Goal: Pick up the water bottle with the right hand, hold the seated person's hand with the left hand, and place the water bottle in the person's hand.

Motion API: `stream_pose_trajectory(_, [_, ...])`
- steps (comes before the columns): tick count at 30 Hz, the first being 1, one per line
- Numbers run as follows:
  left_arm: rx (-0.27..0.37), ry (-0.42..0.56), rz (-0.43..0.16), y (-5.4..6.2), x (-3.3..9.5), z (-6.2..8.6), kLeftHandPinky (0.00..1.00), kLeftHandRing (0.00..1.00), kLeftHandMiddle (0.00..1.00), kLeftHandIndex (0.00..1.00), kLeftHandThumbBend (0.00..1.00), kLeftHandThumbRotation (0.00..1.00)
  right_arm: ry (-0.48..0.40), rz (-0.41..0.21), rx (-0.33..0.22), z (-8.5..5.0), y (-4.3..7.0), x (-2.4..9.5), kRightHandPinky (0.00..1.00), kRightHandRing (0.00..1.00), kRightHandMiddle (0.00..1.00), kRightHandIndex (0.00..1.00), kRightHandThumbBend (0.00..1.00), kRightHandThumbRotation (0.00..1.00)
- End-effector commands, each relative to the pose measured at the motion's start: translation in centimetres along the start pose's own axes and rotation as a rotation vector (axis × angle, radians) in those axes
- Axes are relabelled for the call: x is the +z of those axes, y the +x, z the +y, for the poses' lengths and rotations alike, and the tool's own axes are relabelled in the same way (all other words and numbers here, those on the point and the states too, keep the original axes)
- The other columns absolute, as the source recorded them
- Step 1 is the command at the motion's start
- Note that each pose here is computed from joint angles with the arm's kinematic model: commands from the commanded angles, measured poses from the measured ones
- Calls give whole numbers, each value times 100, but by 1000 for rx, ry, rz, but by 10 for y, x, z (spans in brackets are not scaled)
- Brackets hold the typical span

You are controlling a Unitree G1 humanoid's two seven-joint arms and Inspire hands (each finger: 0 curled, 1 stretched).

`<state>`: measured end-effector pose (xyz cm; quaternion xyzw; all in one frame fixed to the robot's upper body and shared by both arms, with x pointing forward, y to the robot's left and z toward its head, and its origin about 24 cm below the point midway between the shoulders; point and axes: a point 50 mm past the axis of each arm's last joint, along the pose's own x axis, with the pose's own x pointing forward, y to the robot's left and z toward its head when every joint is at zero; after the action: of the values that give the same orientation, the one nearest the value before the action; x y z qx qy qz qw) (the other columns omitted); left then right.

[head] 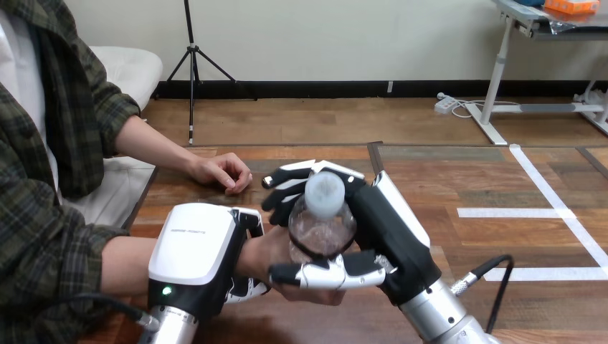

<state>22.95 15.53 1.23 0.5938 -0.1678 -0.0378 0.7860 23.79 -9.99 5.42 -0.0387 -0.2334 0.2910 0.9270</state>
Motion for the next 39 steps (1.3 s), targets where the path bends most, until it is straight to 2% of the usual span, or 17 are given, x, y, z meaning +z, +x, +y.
stream_pose_trajectory(1, [17, 69, 16, 14, 2, 14, 26, 30, 36, 36, 81, 0, -77, -35, 57, -5, 10, 9, 86, 94, 96, 96, 83, 20])
stream_pose_trajectory(2, [4, 84, 21, 14, 2, 14, 26, 30, 36, 36, 81, 0, -80, -33, 59, -5, 10, 9, 86, 94, 96, 96, 83, 20])
stream_pose_trajectory(3, [-5, 95, 25, 14, 2, 14, 31, 37, 44, 42, 83, 0, -82, -33, 60, -6, 10, 9, 91, 96, 97, 97, 85, 22])
stream_pose_trajectory(4, [-18, 104, 30, 14, 2, 13, 33, 40, 47, 45, 84, 0, -85, -30, 62, -6, 10, 9, 93, 97, 98, 98, 86, 23])
stream_pose_trajectory(7, [-40, 112, 40, 14, 2, 13, 44, 54, 61, 57, 89, 0, -88, -28, 65, -7, 10, 10, 96, 98, 99, 99, 87, 24])
stream_pose_trajectory(9, [-49, 112, 47, 14, 2, 12, 55, 68, 74, 70, 94, 1, -89, -27, 67, -7, 10, 10, 98, 99, 99, 99, 88, 25])
stream_pose_trajectory(11, [-61, 109, 56, 14, 2, 12, 58, 71, 77, 72, 95, 1, -87, -28, 69, -7, 10, 10, 99, 99, 100, 100, 89, 25])
stream_pose_trajectory(12, [-65, 109, 59, 14, 2, 11, 63, 77, 84, 80, 97, 4, -87, -28, 70, -7, 10, 10, 99, 100, 100, 100, 89, 26])
stream_pose_trajectory(16, [-80, 103, 67, 13, 2, 12, 72, 87, 93, 91, 99, 9, -84, -30, 72, -8, 10, 11, 100, 100, 100, 100, 89, 26])
stream_pose_trajectory(18, [-82, 103, 69, 13, 2, 12, 78, 93, 97, 95, 99, 13, -83, -32, 73, -8, 10, 11, 100, 100, 100, 100, 90, 26])
stream_pose_trajectory(23, [-82, 119, 68, 12, 3, 12, 84, 98, 99, 99, 100, 19, -81, -34, 75, -9, 10, 11, 100, 100, 100, 100, 90, 26])
stream_pose_trajectory(39, [-101, 143, 55, 12, 3, 14, 96, 100, 100, 100, 100, 34, -71, -33, 61, -10, 9, 10, 100, 100, 100, 100, 90, 25])
